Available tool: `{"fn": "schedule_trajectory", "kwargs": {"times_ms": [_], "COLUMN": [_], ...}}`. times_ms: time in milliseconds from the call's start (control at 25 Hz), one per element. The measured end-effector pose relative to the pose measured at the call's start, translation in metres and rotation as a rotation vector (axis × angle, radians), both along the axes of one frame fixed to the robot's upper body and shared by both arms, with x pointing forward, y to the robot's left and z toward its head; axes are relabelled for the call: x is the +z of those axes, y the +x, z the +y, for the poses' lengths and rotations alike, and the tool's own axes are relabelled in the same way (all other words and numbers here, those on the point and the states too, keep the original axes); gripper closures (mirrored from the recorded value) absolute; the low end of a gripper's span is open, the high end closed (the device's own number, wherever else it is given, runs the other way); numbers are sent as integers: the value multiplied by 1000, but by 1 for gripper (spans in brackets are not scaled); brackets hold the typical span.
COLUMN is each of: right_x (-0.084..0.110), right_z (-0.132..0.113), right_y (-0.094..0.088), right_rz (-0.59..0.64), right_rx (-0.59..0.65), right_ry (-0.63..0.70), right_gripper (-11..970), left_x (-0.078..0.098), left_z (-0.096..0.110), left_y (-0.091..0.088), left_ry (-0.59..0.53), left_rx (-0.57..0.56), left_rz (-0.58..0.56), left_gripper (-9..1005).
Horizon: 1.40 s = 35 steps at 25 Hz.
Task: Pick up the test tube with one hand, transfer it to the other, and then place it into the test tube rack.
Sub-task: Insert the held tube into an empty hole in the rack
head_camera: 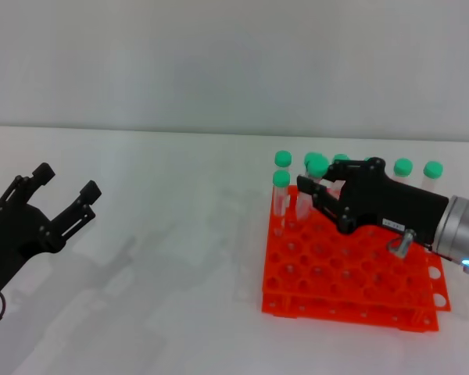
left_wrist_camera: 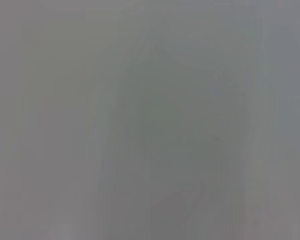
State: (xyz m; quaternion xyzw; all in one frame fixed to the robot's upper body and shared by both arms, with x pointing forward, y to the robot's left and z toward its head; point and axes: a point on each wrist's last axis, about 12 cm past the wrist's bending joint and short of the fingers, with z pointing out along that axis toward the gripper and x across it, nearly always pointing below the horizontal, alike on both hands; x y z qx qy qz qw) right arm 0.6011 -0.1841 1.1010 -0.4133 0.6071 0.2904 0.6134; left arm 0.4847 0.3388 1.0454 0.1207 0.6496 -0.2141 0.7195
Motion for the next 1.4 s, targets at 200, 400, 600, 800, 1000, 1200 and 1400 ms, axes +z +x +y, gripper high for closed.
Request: {"fn": "schedule_trajectory", "kwargs": {"times_ms": [200, 400, 600, 800, 1000, 1200, 1400], "right_x": [-2, -2, -2, -3, -2, -3, -4], "right_z": [7, 8, 9, 8, 7, 7, 5], "right_y": [-1, -1, 2, 5, 6, 7, 7], "right_rz": [-23, -58, -71, -75, -76, -69, -60], "right_rx": [3, -2, -17, -42, -49, -54, -59], "right_ry": [-20, -25, -48, -66, -69, -71, -71], "right_gripper": [739, 738, 737, 736, 735, 734, 732], "left_x": [0, 0, 0, 0, 1, 1, 2], "left_z": [-1, -1, -2, -2, -2, -2, -2], "left_y": [-1, 0, 0, -1, 0, 1, 3], "left_ry": [6, 10, 10, 5, 5, 6, 7], "left_rx": [-2, -4, -9, -10, -13, -15, -17], "left_rz": [-4, -5, -8, -8, -9, -11, -15], "left_gripper": [120, 120, 120, 120, 120, 120, 120]}}
